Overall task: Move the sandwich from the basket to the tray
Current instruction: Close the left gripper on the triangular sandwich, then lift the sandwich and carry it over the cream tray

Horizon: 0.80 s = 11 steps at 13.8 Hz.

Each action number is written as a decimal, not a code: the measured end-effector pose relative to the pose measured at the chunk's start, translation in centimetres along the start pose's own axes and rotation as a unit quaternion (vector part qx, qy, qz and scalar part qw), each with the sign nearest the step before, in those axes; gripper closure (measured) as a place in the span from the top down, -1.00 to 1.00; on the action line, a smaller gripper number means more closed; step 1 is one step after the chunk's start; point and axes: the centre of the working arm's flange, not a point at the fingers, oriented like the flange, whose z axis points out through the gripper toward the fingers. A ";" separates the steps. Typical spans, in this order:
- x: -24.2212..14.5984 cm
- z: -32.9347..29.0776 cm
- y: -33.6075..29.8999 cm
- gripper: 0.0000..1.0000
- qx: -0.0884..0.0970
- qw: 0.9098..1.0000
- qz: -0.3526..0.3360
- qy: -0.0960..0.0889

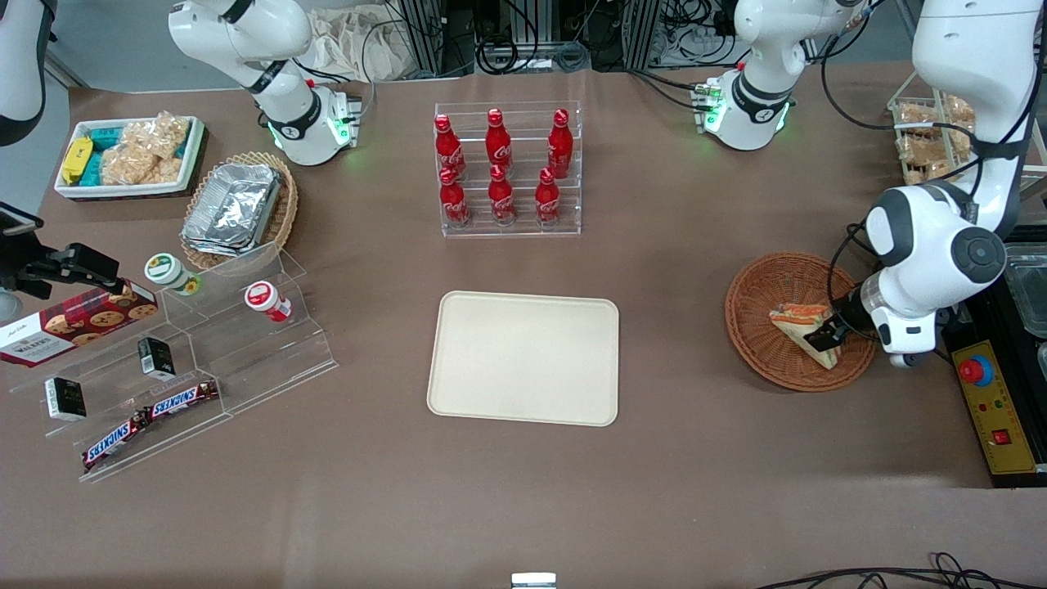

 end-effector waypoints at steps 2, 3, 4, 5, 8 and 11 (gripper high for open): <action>0.0 0.9 0.0 0.97 0.000 1.000 -0.009 -0.002; 0.0 1.2 0.0 0.89 0.001 1.000 -0.012 -0.003; -0.1 1.4 0.1 0.71 0.000 1.000 -0.013 -0.003; -0.2 1.3 0.3 0.45 0.001 1.000 -0.009 0.001; -0.2 0.6 0.6 -0.15 0.014 0.999 0.018 0.025; 0.0 -2.5 0.9 -0.38 0.022 0.999 0.031 0.030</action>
